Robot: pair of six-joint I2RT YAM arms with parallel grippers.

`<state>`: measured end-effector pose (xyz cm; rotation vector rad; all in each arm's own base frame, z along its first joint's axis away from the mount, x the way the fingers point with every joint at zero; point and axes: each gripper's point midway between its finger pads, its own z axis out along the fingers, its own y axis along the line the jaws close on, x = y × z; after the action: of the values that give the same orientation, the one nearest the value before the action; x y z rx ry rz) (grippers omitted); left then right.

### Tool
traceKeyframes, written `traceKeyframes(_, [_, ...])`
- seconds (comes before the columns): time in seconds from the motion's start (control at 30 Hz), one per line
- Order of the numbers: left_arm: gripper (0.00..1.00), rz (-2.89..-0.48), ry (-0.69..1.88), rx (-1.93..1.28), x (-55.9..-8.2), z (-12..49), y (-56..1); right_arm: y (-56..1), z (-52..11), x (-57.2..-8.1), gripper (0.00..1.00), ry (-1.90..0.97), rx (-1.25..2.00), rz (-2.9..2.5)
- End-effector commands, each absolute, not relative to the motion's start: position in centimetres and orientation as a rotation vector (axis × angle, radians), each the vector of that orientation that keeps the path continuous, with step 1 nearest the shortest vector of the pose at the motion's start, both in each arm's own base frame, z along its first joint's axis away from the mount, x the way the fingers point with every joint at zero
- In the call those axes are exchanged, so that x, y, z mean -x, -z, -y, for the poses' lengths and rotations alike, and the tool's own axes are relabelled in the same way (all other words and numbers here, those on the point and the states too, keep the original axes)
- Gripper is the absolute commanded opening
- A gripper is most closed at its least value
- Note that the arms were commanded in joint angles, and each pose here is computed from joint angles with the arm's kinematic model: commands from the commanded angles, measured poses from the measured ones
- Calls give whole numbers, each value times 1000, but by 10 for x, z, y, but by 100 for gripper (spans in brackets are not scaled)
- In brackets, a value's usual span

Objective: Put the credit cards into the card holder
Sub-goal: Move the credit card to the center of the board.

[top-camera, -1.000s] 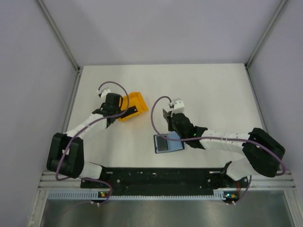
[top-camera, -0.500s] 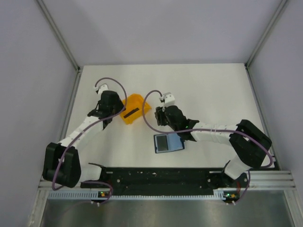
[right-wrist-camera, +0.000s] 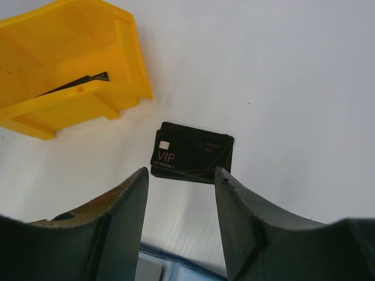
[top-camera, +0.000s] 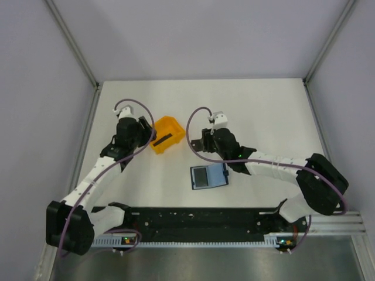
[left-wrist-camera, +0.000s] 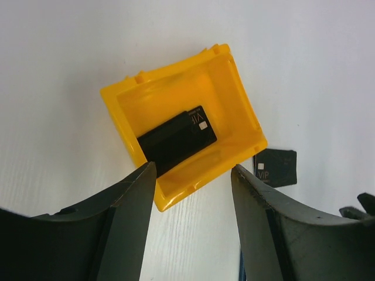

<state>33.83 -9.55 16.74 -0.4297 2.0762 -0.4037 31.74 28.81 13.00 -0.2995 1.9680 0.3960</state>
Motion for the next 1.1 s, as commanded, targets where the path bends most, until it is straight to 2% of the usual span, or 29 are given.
traceKeyframes(0.0, [59, -2092, 518, 348, -325, 116, -162, -128, -265, -332, 47, -362, 190, -2010])
traceKeyframes(0.3, [57, -2106, 606, 213, -293, 158, -142, -98, -298, -354, 25, -436, 325, -2137])
traceKeyframes(0.4, [56, -2117, 619, 201, -288, 161, -130, -91, -305, -361, 20, -430, 345, -2144])
traceKeyframes(0.73, [53, -2160, 594, 210, -292, 162, -116, -49, -319, -379, 20, -347, 375, -2259])
traceKeyframes(1.07, [54, -2162, 530, 252, -287, 148, -112, -14, -336, -336, 19, -387, 429, -2385])
